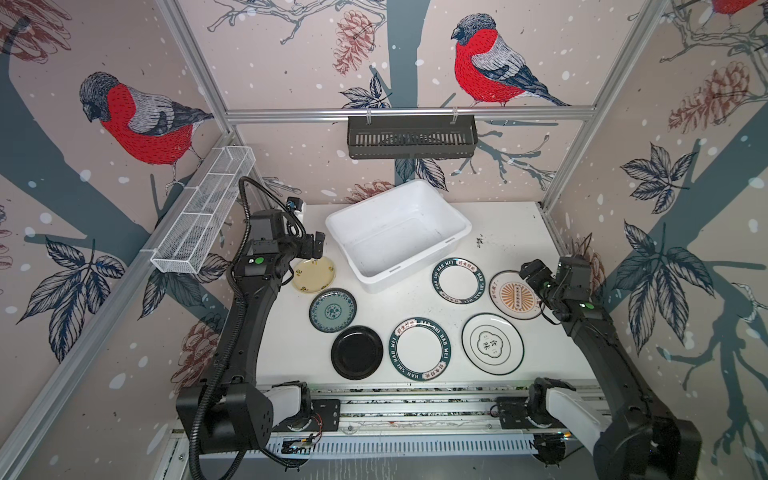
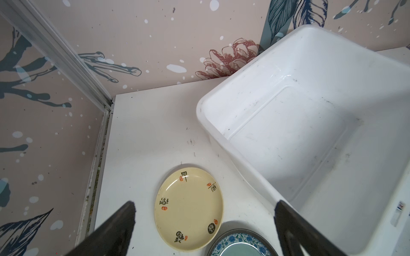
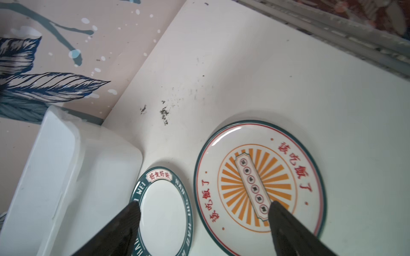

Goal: Place the plates into the plastic bin on the countertop
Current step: 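Raise the left arm beside the bin while the right gripper nears the sunburst plate, then grasp the orange sunburst plate's edge with the right gripper and tilt it up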

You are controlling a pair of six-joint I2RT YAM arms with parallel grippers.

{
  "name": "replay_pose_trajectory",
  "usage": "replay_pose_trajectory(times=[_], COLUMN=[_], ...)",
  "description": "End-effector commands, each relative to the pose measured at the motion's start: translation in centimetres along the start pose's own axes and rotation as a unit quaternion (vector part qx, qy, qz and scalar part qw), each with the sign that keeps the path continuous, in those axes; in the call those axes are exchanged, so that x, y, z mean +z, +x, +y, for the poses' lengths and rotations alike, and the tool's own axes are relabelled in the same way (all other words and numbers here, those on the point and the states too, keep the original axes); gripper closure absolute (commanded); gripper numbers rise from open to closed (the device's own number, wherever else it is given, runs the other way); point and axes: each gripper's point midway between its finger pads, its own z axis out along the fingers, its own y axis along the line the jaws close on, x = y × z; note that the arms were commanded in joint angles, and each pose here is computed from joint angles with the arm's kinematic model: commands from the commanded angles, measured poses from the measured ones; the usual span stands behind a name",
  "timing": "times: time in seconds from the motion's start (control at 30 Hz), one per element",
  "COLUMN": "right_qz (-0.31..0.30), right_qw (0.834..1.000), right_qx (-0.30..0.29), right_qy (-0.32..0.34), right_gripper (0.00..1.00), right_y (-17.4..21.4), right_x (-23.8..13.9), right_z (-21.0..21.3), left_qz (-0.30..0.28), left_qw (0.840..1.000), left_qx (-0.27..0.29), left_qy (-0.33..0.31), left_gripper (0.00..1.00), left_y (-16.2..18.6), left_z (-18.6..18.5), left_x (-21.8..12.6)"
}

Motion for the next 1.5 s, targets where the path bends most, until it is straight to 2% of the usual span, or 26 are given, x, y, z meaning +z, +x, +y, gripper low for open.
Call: replay_pose_trajectory(times=[0.0,0.07,0.13,0.3,0.57,0.63,0.7,0.87,1.07,1.47], right_qz=[0.039,0.059,0.075,0.083,0.083,0.096,0.11,0.13,0.118,0.118], right_qw=[0.998,0.996,0.994,0.989,0.986,0.984,0.983,0.979,0.979,0.97], right_qx=[0.04,0.059,0.07,0.095,0.11,0.124,0.133,0.153,0.167,0.209], right_qy=[0.022,0.029,0.035,0.076,0.098,0.087,0.068,0.044,0.004,-0.036], right_gripper=[0.1,0.12,0.19,0.19,0.19,0.22,0.3,0.31,0.34,0.49], right_y=[1.6,2.6,3.6,5.3,6.7,7.5,8.1,8.6,8.1,8.1], right_x=[-0.3,-0.3,-0.2,-0.9,-1.2,-0.6,0.1,0.9,1.6,3.0], right_z=[-2.5,-3.7,-4.7,-7.3,-9.7,-10.1,-10.1,-10.1,-9.8,-10.4], left_qz=[0.021,0.018,0.012,-0.008,-0.008,-0.005,-0.005,-0.006,-0.005,-0.006], left_qw=[0.998,0.996,0.994,0.989,0.984,0.982,0.98,0.979,0.977,0.976], left_qx=[0.014,0.013,0.011,0.0,0.013,0.016,0.018,0.017,0.016,0.012], left_qy=[0.064,0.085,0.105,0.147,0.178,0.19,0.198,0.205,0.213,0.218], left_gripper=[0.03,0.03,0.03,0.03,0.03,0.03,0.03,0.03,0.03,0.03], left_y=[0.0,-1.0,-2.1,-4.3,-4.8,-4.6,-4.7,-4.7,-4.3,-4.2], left_z=[-2.3,-2.9,-3.6,-4.9,-6.9,-7.5,-7.9,-8.3,-8.5,-8.7], left_x=[-0.6,-0.9,-1.1,-1.2,-0.2,0.0,0.0,0.0,0.2,0.5])
